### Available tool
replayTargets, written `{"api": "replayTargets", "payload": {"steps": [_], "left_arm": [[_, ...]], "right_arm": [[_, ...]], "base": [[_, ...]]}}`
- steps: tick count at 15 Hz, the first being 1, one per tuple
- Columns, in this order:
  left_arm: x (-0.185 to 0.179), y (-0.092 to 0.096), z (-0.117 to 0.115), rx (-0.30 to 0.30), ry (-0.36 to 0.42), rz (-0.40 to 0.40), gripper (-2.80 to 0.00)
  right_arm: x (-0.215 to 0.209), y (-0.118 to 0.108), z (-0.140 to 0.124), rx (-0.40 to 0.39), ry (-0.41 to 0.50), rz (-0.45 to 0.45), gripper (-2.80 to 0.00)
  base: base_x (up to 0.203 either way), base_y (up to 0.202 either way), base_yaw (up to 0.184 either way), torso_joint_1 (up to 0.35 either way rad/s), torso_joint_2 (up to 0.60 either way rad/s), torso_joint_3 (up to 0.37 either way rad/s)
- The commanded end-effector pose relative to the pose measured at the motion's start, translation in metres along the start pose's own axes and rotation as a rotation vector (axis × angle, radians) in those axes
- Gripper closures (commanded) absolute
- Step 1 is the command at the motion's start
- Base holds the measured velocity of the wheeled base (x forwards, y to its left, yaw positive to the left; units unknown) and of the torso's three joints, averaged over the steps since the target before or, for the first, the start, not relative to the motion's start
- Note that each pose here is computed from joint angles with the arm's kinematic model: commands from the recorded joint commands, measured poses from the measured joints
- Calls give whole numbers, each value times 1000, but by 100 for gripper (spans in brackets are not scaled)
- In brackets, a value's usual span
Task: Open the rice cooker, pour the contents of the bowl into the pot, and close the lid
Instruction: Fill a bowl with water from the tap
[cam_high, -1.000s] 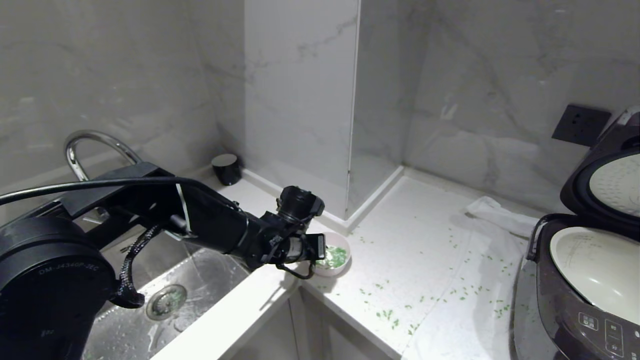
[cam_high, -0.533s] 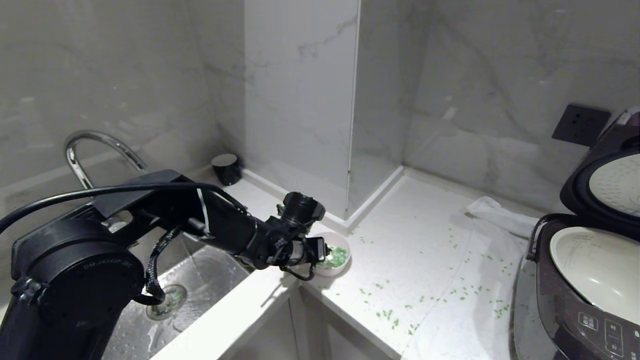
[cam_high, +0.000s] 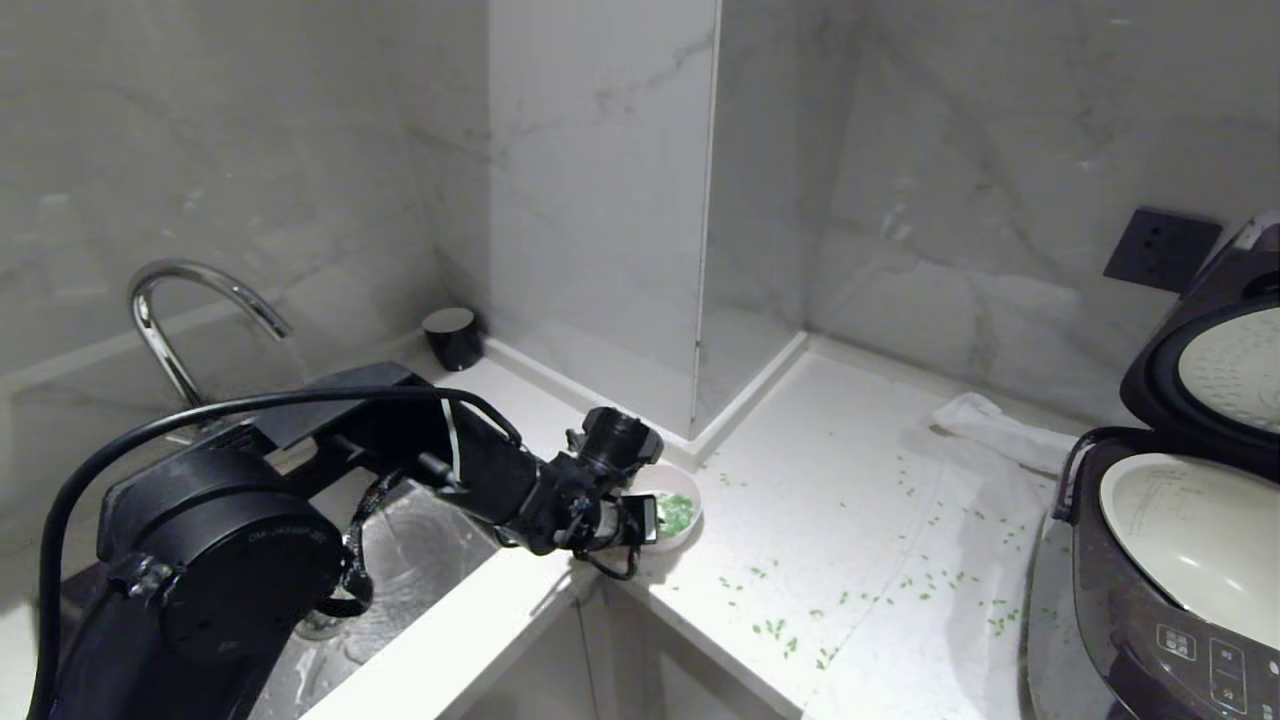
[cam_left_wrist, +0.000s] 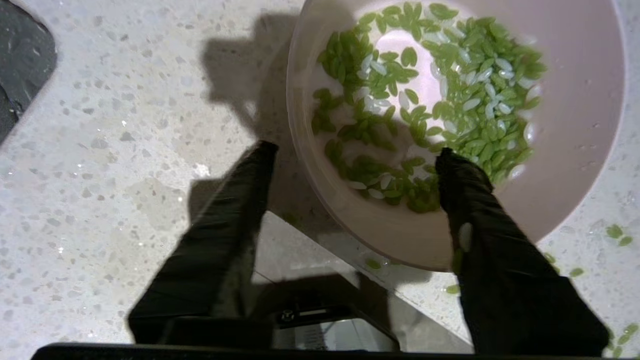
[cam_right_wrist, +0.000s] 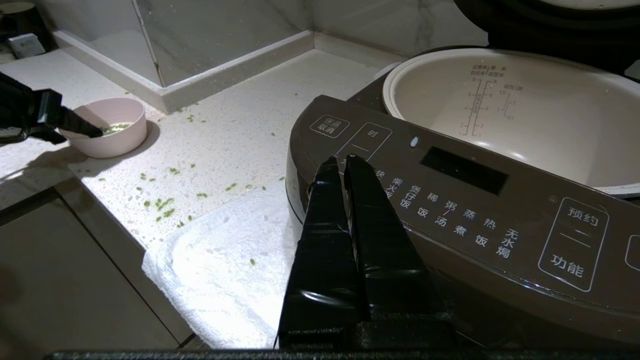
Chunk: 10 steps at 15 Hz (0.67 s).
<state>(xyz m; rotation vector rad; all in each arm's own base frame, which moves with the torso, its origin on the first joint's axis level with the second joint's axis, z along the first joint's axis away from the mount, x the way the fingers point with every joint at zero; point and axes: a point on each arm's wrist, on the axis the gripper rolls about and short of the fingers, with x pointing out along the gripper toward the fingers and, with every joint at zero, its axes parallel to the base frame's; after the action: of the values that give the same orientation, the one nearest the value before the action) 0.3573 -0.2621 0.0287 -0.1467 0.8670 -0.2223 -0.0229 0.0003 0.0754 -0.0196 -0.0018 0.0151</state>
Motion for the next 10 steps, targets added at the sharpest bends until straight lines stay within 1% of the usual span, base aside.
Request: {"api": "replayTargets", "payload": {"steps": [1, 6, 10], "left_arm": [[4, -1, -4, 1, 8, 3, 0], [5, -2, -3, -4, 4, 1, 0], [5, -2, -3, -14, -9, 26, 0]], "right_arm": [[0, 0, 0, 0, 2, 0, 0], [0, 0, 0, 0, 2, 0, 0], [0, 0, 0, 0, 2, 1, 0]], "base": [[0, 0, 0, 0, 0, 0], [0, 0, 0, 0, 0, 0], [0, 0, 0, 0, 0, 0]]}}
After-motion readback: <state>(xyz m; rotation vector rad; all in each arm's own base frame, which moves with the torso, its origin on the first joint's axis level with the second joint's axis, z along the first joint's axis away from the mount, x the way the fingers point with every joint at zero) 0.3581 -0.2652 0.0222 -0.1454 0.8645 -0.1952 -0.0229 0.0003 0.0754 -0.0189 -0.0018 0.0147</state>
